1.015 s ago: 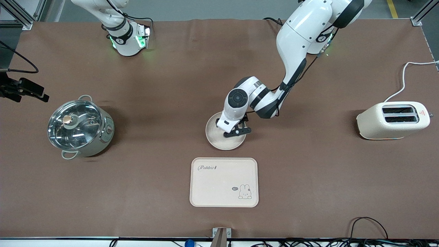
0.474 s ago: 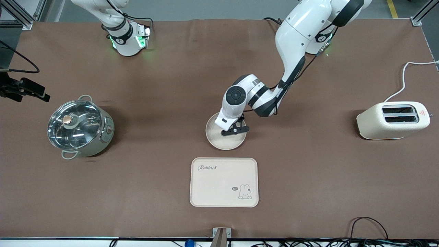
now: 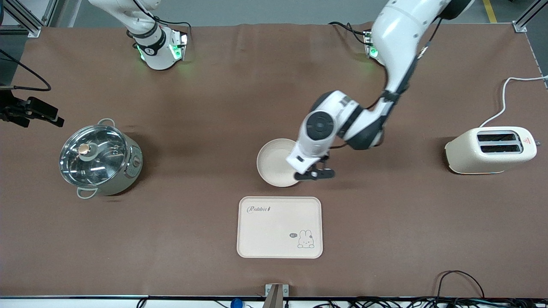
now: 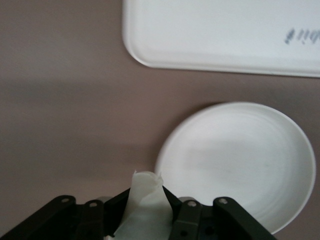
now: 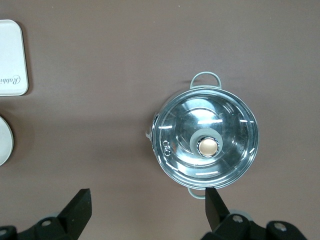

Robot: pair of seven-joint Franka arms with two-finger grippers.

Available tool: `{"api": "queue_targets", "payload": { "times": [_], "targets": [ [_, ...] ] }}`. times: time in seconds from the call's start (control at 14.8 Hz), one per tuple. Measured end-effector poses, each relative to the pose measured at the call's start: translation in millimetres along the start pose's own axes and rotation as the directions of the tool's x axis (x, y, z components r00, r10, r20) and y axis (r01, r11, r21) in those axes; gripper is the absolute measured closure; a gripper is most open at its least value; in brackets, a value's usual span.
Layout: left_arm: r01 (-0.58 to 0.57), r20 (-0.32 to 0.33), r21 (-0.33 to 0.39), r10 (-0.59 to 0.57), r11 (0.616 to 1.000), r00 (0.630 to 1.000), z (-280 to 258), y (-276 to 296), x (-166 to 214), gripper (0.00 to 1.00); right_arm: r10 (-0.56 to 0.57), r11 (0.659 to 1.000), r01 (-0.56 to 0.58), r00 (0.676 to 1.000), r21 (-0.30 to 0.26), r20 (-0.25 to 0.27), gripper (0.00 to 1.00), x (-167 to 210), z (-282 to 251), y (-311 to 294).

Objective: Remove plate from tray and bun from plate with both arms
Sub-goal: 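Lift the bun and carry it toward the toaster with the left gripper, then lower the bun onto the table and open the left gripper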

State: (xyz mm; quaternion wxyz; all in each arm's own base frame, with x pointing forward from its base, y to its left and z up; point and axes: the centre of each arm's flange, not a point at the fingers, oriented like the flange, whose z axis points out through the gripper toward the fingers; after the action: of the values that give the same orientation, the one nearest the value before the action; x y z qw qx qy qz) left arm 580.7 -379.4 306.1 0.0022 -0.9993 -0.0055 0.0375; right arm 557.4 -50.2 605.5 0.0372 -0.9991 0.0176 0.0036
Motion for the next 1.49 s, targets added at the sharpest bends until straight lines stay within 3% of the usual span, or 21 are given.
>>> {"api": "queue_targets", "payload": {
  "times": [0.2, 0.41, 0.74, 0.95, 1.29, 1.42, 1.49],
  "targets": [
    [-0.033, 0.036, 0.000, 0.033, 0.999, 0.999, -14, -91, 35, 0.98, -0.002, 1.000, 0.002, 1.000, 0.000, 0.000, 0.00, 0, 0, -1],
    [-0.043, 0.081, -0.015, 0.044, 0.999, 0.996, 20, -162, 52, 0.96, -0.005, 1.000, 0.005, 1.000, 0.000, 0.001, 0.00, 0, 0, -3],
    [-0.020, 0.104, -0.040, 0.024, 0.999, 0.994, 92, -187, 50, 0.93, -0.014, 1.000, 0.014, 1.000, 0.000, 0.002, 0.00, 0, 1, -8],
    [-0.004, 0.112, -0.045, 0.009, 0.999, 0.994, 105, -196, 51, 0.69, -0.014, 1.000, 0.014, 1.000, 0.000, 0.002, 0.00, 0, 1, -8],
    [-0.011, 0.094, -0.053, 0.016, 0.999, 0.995, 97, -212, 58, 0.20, -0.014, 1.000, 0.014, 1.000, 0.000, 0.002, 0.00, 0, 1, -8],
    [-0.009, 0.044, -0.063, 0.012, 0.998, 0.999, 72, -221, 68, 0.01, -0.015, 1.000, 0.015, 1.000, 0.000, 0.003, 0.00, 0, 1, -8],
    [-0.013, -0.001, -0.066, 0.013, 0.998, 1.000, 41, -223, 74, 0.00, -0.015, 1.000, 0.015, 1.000, 0.000, 0.003, 0.00, 0, 1, -8]
  ]
}}
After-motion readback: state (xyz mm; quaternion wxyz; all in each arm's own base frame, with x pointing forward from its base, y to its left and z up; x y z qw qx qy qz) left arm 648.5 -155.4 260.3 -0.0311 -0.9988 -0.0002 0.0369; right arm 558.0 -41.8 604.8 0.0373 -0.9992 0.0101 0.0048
